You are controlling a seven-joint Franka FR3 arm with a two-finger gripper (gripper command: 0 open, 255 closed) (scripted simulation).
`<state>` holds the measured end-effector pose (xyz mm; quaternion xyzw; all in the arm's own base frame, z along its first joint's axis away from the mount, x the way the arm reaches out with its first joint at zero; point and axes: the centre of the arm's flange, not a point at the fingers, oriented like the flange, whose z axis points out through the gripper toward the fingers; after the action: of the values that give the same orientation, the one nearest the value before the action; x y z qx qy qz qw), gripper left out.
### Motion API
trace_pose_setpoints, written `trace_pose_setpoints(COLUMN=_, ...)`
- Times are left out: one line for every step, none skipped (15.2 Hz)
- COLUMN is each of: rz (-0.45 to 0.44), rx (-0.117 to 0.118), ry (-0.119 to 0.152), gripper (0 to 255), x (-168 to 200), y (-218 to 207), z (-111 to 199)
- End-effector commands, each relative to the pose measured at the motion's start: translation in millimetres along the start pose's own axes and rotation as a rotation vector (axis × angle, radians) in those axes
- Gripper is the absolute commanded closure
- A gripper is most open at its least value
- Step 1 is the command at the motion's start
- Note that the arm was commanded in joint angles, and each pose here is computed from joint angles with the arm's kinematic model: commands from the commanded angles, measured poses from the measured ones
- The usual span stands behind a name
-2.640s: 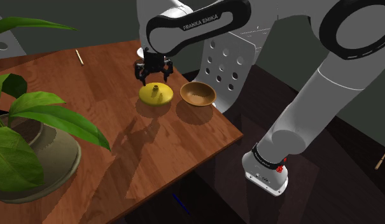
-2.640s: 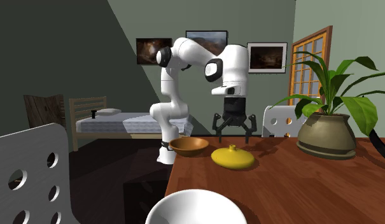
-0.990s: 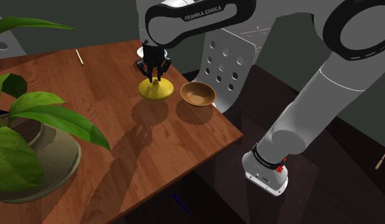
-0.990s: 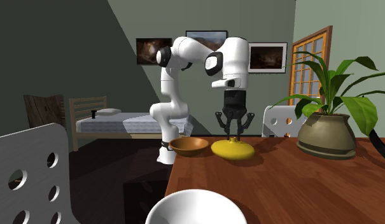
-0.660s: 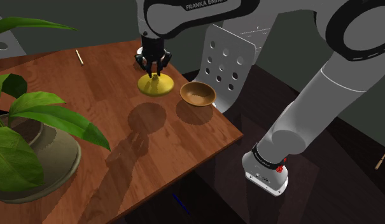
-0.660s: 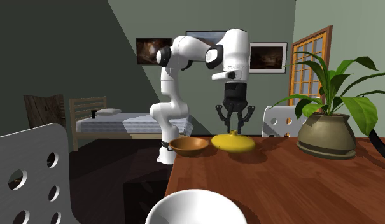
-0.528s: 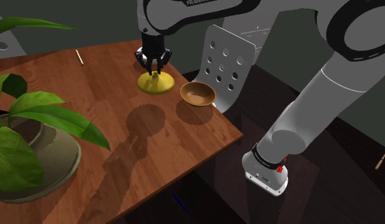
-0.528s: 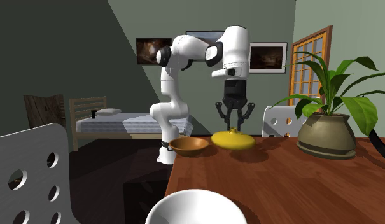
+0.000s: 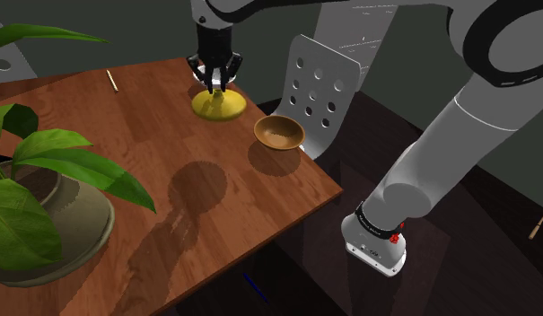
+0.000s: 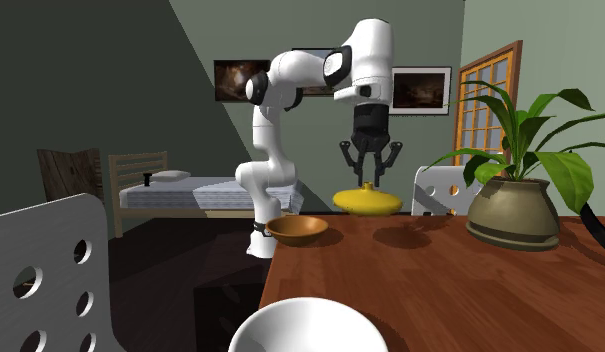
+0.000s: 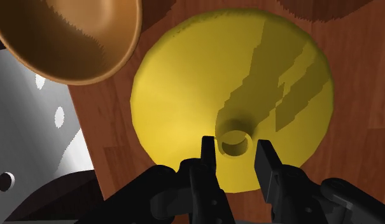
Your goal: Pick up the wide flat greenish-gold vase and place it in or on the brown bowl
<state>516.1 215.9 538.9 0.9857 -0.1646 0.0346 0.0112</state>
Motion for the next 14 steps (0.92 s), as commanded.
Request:
trace_pose_setpoints(rz=0.0, rx=0.0, ry=0.0, gripper=255, x=1.2, y=1.1, z=-10.4)
trace_pose_setpoints(rz=0.0, rx=0.0, ry=0.0, gripper=255, x=-3.6, y=12.9, z=-13.7)
trace_pose_setpoints(rz=0.0, rx=0.0, ry=0.0, gripper=255, x=-8.4, y=24.8, z=-17.1)
trace_pose_setpoints(rz=0.0, rx=0.0, ry=0.0, gripper=255, x=-13.2, y=36.6, z=-20.4)
trace_pose_setpoints(rz=0.0, rx=0.0, ry=0.0, gripper=255, x=-17.9, y=48.5, z=-23.7)
trace_pose_setpoints(rz=0.0, rx=0.0, ry=0.0, gripper=255, x=-22.7, y=60.3, z=-27.0)
trace_pose_setpoints(rz=0.0, rx=0.0, ry=0.0, gripper=255, x=-27.5, y=72.2, z=-30.3)
trace_pose_setpoints(rz=0.0, rx=0.0, ry=0.0, gripper=255, x=-32.3, y=84.0, z=-33.6)
trace_pose_setpoints(rz=0.0, rx=0.0, ry=0.0, gripper=255, x=-37.0, y=95.9, z=-36.9)
trace_pose_setpoints(rz=0.0, rx=0.0, ry=0.0, gripper=255, x=-41.8, y=107.7, z=-40.2)
trace_pose_setpoints(rz=0.0, rx=0.0, ry=0.0, gripper=255, x=-46.6, y=119.6, z=-43.5)
trace_pose_setpoints(rz=0.0, rx=0.0, ry=0.0, gripper=255, x=-51.4, y=131.4, z=-46.8)
trace_pose_setpoints(rz=0.0, rx=0.0, ry=0.0, gripper=255, x=-56.1, y=143.3, z=-50.1)
trace_pose_setpoints(rz=0.0, rx=0.0, ry=0.0, gripper=255, x=-60.9, y=155.1, z=-53.5)
